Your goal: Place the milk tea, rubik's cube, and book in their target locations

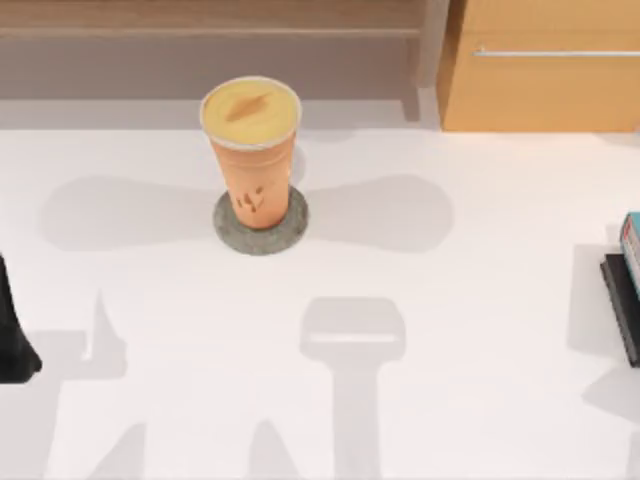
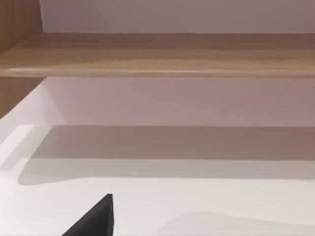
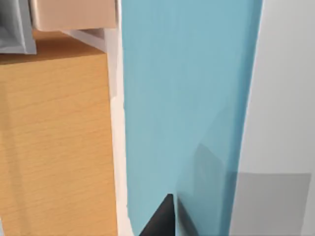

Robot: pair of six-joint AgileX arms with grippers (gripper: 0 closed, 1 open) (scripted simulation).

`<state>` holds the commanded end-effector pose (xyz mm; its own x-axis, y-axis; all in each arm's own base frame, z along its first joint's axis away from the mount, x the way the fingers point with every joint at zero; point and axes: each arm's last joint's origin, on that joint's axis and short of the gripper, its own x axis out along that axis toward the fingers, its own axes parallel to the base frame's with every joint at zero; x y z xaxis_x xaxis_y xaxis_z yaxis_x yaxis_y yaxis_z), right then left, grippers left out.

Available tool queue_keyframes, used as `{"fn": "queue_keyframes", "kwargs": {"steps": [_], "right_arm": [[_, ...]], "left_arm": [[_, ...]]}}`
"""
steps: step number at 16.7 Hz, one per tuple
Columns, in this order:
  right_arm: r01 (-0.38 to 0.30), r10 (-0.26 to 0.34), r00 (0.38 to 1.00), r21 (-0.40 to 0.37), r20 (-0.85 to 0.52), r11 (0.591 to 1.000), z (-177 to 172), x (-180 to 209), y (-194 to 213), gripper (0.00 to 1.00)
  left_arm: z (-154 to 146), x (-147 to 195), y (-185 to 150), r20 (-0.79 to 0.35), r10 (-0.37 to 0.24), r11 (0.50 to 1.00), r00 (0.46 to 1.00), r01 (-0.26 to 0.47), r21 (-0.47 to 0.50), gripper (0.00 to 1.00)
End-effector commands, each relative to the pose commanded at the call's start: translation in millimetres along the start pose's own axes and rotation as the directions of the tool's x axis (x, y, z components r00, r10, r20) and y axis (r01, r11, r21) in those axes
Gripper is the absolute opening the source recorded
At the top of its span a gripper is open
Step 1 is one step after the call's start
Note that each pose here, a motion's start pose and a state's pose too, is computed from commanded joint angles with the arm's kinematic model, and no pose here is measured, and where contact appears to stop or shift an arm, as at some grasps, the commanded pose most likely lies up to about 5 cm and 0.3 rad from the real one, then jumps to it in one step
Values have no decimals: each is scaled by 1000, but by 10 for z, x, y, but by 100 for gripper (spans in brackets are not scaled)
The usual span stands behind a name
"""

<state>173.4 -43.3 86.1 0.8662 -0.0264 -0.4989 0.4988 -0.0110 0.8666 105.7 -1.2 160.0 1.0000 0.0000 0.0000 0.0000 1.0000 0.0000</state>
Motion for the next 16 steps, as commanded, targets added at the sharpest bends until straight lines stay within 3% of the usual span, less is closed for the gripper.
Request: {"fn": "queue_keyframes", "kwargs": {"steps": [10, 16], "right_arm": [[0, 0, 1000, 0, 0, 1000, 0, 0, 0, 98], [0, 0, 1000, 0, 0, 1000, 0, 0, 0, 100]], "left_arm": [[0, 0, 0, 0, 0, 1000, 1000, 0, 0, 100], [0, 0, 0, 0, 0, 1000, 1000, 0, 0, 100]]}}
